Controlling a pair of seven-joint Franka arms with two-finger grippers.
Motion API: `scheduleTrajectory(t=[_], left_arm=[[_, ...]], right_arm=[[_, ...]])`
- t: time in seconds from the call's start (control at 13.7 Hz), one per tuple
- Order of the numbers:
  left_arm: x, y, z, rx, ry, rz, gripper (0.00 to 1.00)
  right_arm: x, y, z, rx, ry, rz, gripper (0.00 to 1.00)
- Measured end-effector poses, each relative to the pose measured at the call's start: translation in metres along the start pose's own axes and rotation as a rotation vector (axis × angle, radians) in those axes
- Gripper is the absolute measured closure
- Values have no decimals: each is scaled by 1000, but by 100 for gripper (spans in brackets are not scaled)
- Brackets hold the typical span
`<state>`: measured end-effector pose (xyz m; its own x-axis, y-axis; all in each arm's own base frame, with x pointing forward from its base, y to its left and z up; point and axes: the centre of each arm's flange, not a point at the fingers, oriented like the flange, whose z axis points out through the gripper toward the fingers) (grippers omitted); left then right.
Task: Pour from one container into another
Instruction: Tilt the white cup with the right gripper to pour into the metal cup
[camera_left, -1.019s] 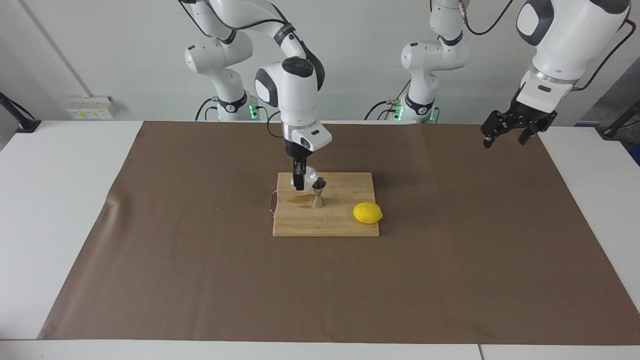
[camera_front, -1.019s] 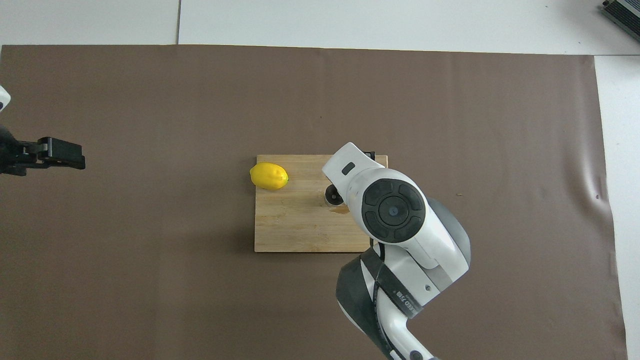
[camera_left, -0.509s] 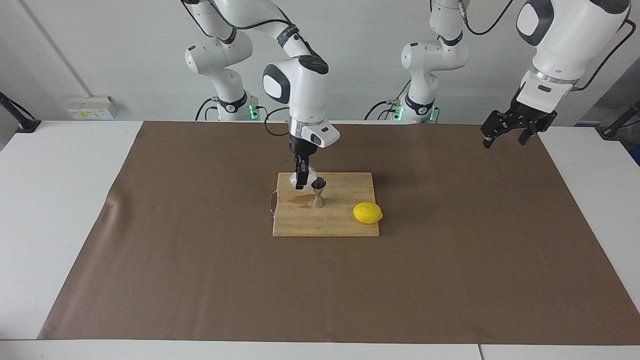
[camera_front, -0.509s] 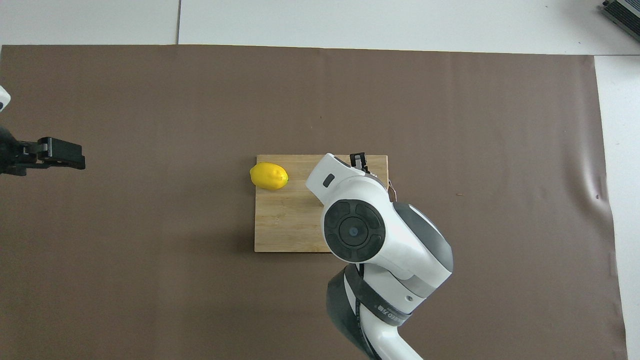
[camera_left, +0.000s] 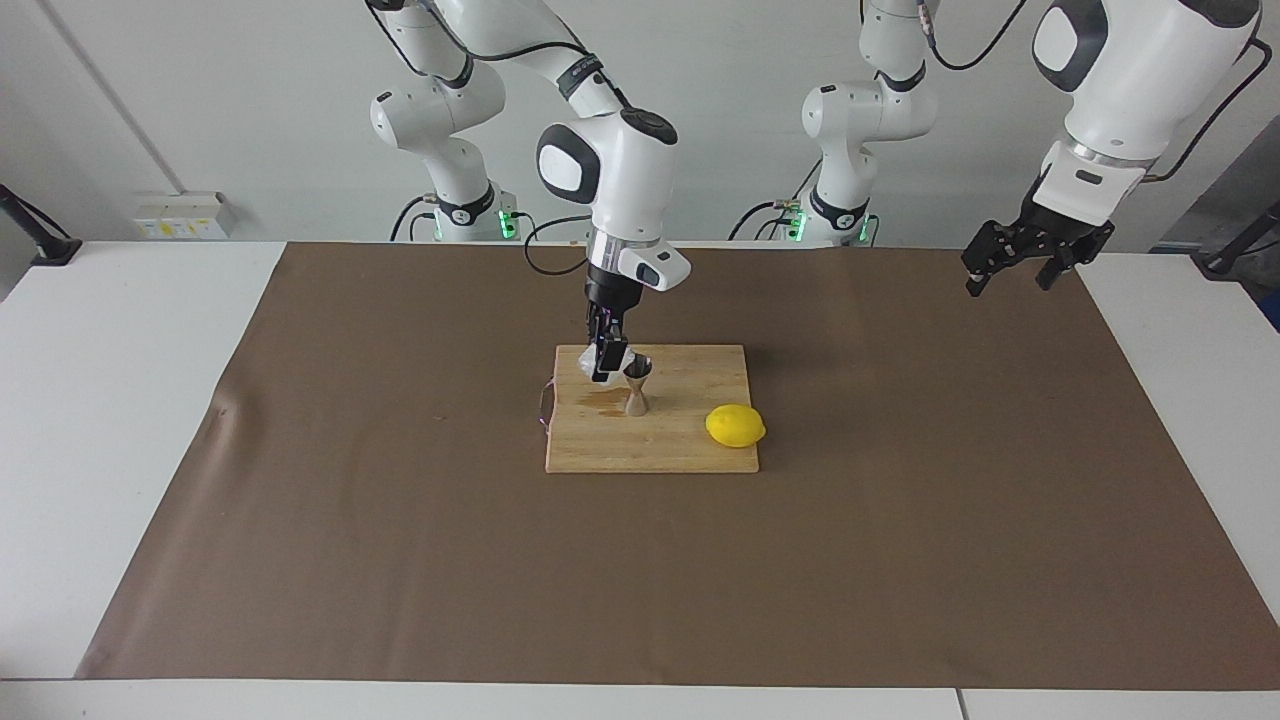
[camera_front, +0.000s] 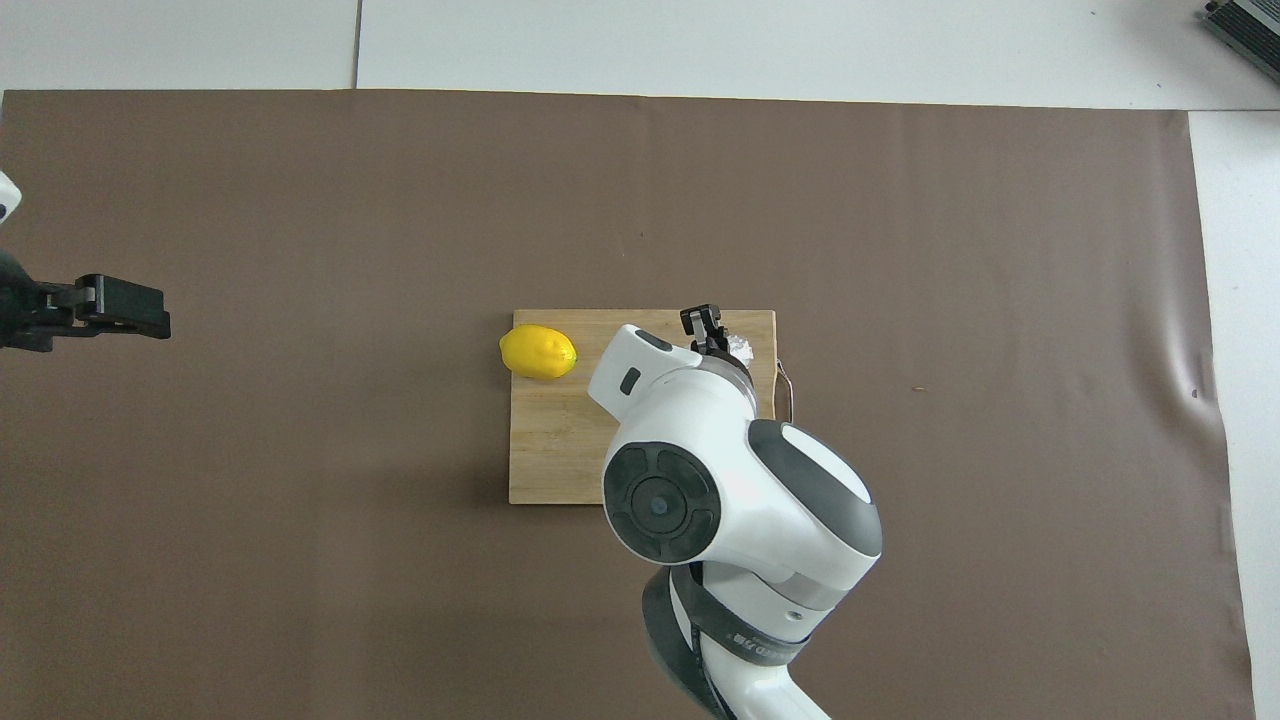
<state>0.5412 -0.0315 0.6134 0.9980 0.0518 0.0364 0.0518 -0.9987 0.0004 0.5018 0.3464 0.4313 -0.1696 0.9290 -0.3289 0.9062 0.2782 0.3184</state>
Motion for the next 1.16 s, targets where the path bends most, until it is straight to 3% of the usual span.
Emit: scheduleTrajectory(t=[1.16], left_arm=[[0,0,0,0,0,0,0]], right_arm=[[22,-5,-1,-85,-76,-143,49]])
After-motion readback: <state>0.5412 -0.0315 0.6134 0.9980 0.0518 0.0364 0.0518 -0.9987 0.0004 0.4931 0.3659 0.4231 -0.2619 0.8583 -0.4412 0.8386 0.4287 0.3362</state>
